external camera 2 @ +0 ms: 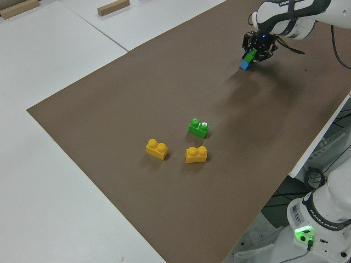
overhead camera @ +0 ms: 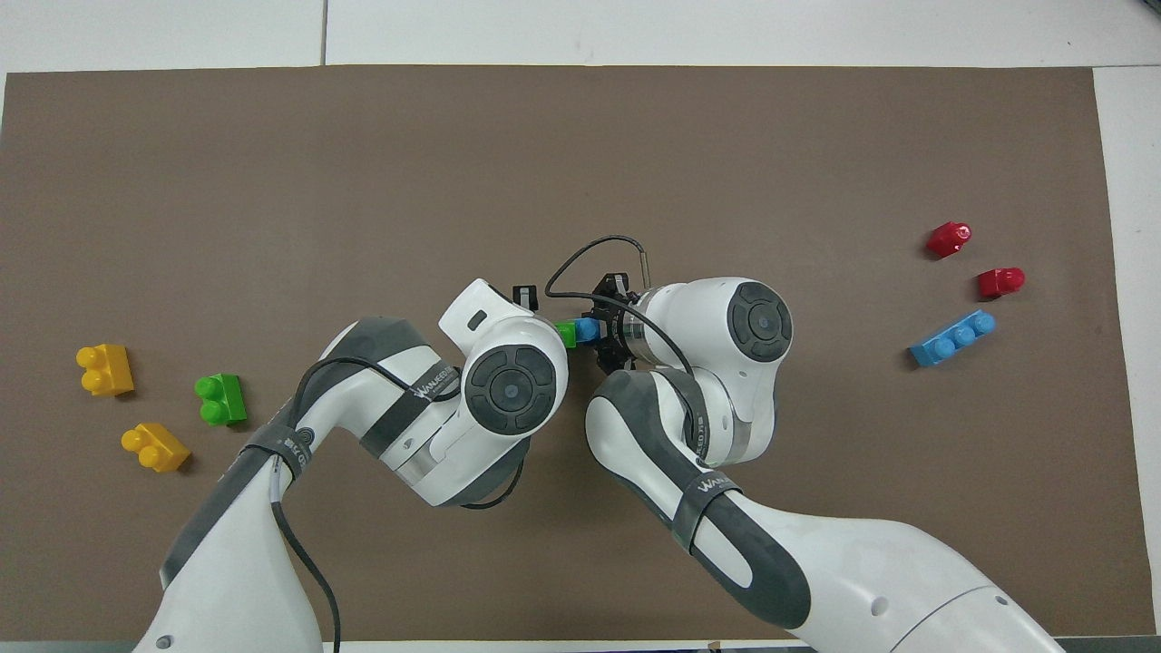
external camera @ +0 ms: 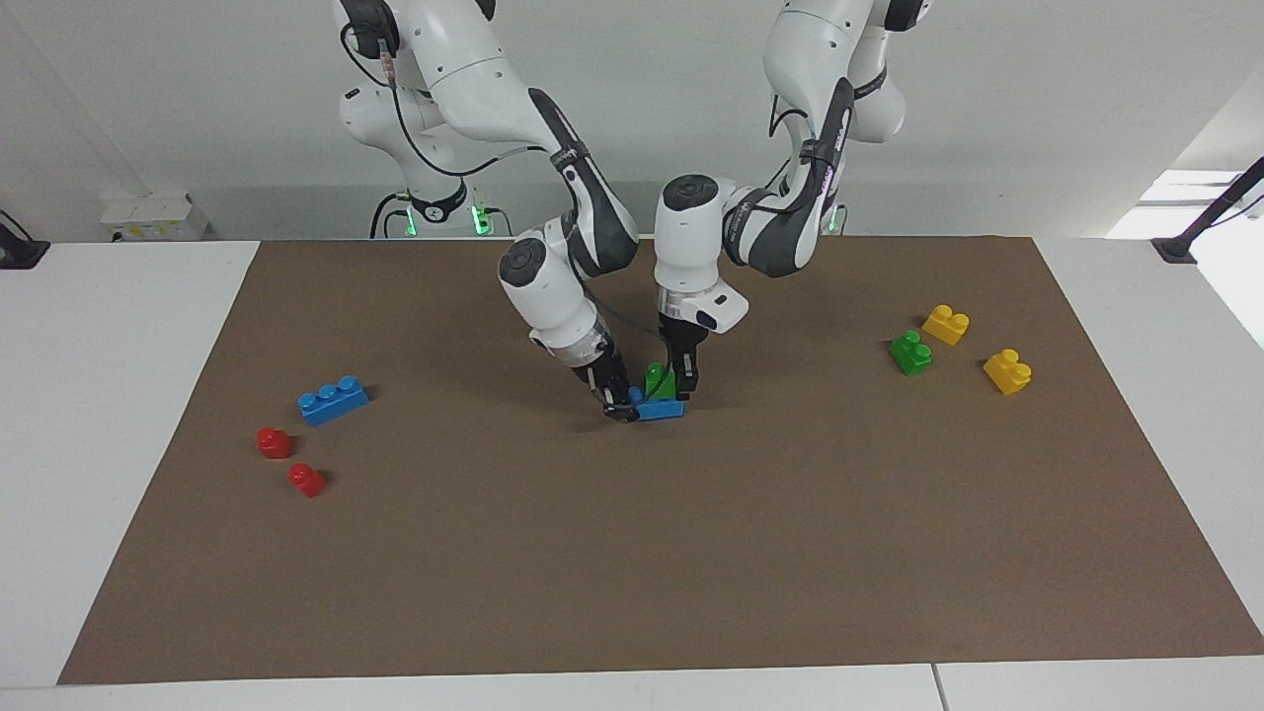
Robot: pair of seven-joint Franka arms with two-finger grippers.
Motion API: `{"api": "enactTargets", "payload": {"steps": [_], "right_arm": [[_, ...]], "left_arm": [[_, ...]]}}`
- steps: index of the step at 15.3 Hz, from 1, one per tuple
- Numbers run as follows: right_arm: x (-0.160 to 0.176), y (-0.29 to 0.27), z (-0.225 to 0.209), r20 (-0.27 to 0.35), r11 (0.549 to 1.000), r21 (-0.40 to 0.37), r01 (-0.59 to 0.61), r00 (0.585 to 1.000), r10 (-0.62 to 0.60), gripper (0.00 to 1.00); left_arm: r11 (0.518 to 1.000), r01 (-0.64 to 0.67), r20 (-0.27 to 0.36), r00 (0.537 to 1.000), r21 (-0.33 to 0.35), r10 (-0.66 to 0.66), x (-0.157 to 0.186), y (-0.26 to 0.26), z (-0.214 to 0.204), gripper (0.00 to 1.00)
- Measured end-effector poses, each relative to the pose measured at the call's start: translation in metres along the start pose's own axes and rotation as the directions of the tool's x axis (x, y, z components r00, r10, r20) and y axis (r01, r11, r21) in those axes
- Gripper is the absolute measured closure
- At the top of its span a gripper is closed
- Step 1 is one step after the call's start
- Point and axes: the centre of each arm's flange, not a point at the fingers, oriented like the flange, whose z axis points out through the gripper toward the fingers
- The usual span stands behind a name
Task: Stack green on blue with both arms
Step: 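Move the green block over the blue block held by the right gripper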
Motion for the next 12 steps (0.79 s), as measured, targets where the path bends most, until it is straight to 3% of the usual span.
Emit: {"api": "enactTargets", "payload": {"steps": [5,10,11,12], "right_arm": [[0.0,0.0,0.0,0.0,1.0,0.0,-0.001,1.0,0.001,0.65],[0.001,0.0,0.0,0.0,1.0,0.0,-0.002,1.0,0.002,0.65],[0.001,0.0,0.0,0.0,1.0,0.0,-0.002,1.0,0.002,0.65],[0.001,0.0,0.0,0.0,1.0,0.0,-0.002,1.0,0.002,0.65]], "left_arm": [[0.999,-0.039,-0.027,0.999,-0.022,0.038,-0.001,-0.002,0.003,0.58],[0.999,-0.029,-0.035,0.999,-0.036,0.028,0.007,0.006,-0.001,0.08],[0.999,-0.026,-0.034,0.999,-0.039,0.025,0.009,0.007,-0.002,0.0],[0.999,-0.024,-0.034,0.999,-0.042,0.022,0.011,0.01,-0.004,0.0]]}}
